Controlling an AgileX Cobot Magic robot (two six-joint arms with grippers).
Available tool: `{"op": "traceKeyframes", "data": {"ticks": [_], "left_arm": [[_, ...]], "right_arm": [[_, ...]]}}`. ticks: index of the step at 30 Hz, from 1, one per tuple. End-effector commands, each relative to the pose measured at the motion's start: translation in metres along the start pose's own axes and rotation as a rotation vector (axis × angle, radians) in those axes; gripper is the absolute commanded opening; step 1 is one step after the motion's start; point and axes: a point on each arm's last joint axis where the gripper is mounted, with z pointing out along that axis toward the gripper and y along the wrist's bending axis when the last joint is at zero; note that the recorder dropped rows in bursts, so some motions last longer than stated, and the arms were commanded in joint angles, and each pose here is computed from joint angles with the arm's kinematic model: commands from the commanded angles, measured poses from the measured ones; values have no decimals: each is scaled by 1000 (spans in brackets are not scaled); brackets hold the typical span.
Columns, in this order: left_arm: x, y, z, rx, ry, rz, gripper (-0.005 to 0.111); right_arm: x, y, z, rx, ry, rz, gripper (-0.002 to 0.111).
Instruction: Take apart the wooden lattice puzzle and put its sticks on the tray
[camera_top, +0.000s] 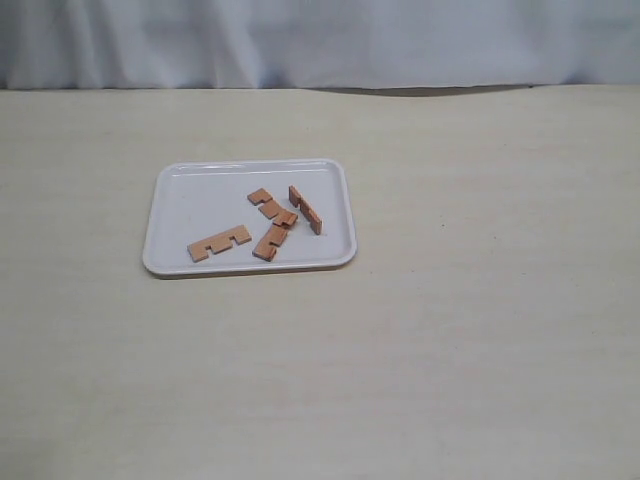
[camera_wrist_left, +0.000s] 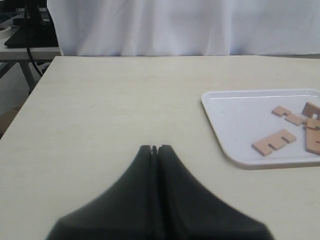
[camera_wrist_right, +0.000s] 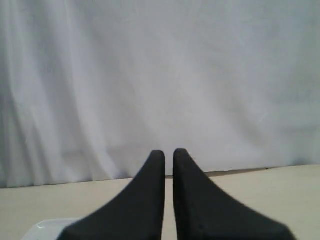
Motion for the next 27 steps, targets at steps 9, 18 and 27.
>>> {"op": "traceKeyframes", "data": {"ticks": [9, 18, 27], "left_arm": [[0, 0, 0, 8, -7, 4, 0], [0, 0, 0, 8, -7, 4, 0], [0, 0, 0, 8, -7, 4, 0]], "right_arm": [[78, -15, 12, 37, 127, 18, 6], [89, -16, 10, 63, 255, 122, 6], [96, -17, 7, 58, 342, -39, 6]]}}
